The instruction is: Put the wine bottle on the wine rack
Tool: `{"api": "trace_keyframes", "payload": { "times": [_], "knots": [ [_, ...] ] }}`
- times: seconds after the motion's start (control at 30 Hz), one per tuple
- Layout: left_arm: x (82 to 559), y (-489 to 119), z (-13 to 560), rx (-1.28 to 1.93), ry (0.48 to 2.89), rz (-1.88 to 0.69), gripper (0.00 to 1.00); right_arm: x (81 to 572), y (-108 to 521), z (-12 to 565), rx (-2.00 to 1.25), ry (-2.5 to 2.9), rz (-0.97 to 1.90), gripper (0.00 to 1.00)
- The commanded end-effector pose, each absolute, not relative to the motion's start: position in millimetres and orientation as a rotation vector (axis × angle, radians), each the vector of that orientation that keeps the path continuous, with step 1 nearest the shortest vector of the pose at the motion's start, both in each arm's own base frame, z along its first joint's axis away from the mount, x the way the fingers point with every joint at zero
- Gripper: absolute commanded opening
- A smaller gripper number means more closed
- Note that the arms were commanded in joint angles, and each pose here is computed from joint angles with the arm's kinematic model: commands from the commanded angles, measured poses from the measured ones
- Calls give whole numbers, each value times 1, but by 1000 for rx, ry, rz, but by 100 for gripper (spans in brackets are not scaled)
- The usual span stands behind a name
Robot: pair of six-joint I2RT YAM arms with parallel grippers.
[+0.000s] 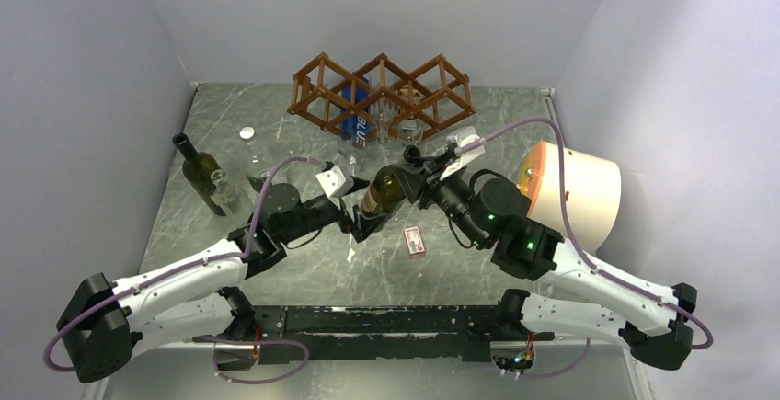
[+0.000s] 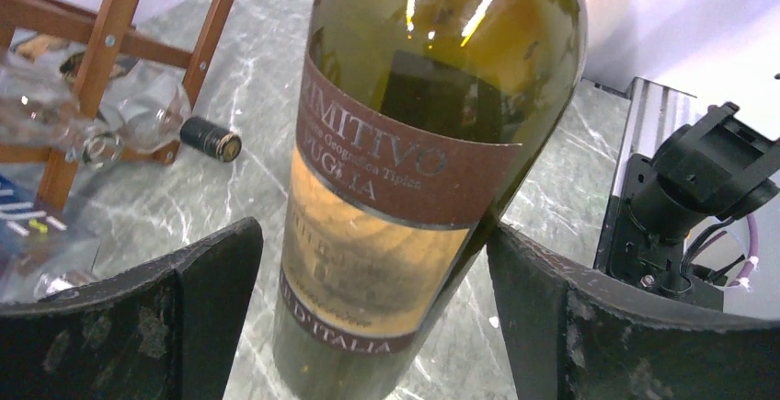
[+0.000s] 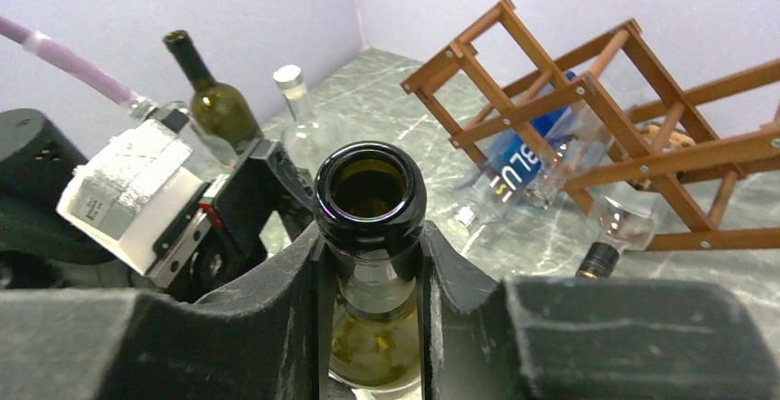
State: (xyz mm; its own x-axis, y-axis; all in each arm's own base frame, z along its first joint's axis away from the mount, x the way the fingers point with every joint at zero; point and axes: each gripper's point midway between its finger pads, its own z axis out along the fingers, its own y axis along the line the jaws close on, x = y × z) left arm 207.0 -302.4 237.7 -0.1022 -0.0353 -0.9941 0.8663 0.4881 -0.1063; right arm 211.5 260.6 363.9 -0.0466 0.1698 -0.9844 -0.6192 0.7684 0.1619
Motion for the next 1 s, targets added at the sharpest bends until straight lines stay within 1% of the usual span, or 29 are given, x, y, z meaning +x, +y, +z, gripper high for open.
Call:
{"api": "trace_keyframes", "payload": {
  "times": [0.0, 0.1, 0.3, 0.33, 0.43, 0.53, 0.57, 0.6, 0.63, 0.67, 0.7, 0.73, 0.77, 0.83, 0.87, 0.9, 0.97],
  "knots": [
    [199, -312, 255, 855, 1316, -927, 95, 187, 257, 441, -338, 1276, 876, 0],
    [195, -317, 254, 898, 1290, -943, 95, 176, 259, 446, -387, 1238, 919, 0],
    [186, -324, 246, 988, 1327, -983, 95, 168, 260, 449, -418, 1212, 949, 0],
    [184, -324, 246, 994, 1327, -993, 100, 168, 260, 449, -417, 1213, 950, 0],
    [179, -325, 246, 1002, 1317, -1016, 76, 168, 259, 447, -413, 1217, 955, 0],
    [178, -324, 252, 999, 1294, -1015, 47, 168, 258, 446, -401, 1226, 957, 0],
    [178, -323, 254, 999, 1285, -1011, 35, 169, 257, 445, -397, 1233, 954, 0],
    [178, -322, 256, 998, 1281, -1003, 21, 170, 257, 444, -392, 1244, 954, 0],
    [180, -322, 256, 1003, 1277, -991, 11, 170, 257, 443, -388, 1256, 954, 0],
    [182, -322, 257, 1008, 1279, -974, 7, 171, 257, 442, -387, 1271, 952, 3],
    [183, -322, 257, 1018, 1276, -962, 7, 171, 257, 442, -385, 1285, 949, 12],
    [185, -322, 258, 1026, 1272, -945, 7, 173, 257, 437, -383, 1311, 935, 25],
    [189, -322, 259, 1025, 1276, -923, 7, 176, 256, 432, -382, 1348, 917, 42],
    [196, -320, 264, 1024, 1281, -867, 7, 179, 251, 433, -364, 1387, 890, 53],
    [201, -317, 267, 1021, 1281, -833, 7, 180, 249, 431, -359, 1408, 873, 57],
    [204, -316, 270, 1022, 1271, -798, 7, 181, 247, 430, -353, 1428, 864, 60],
    [213, -310, 272, 1032, 1240, -711, 7, 181, 241, 436, -342, 1453, 842, 63]
  ]
}}
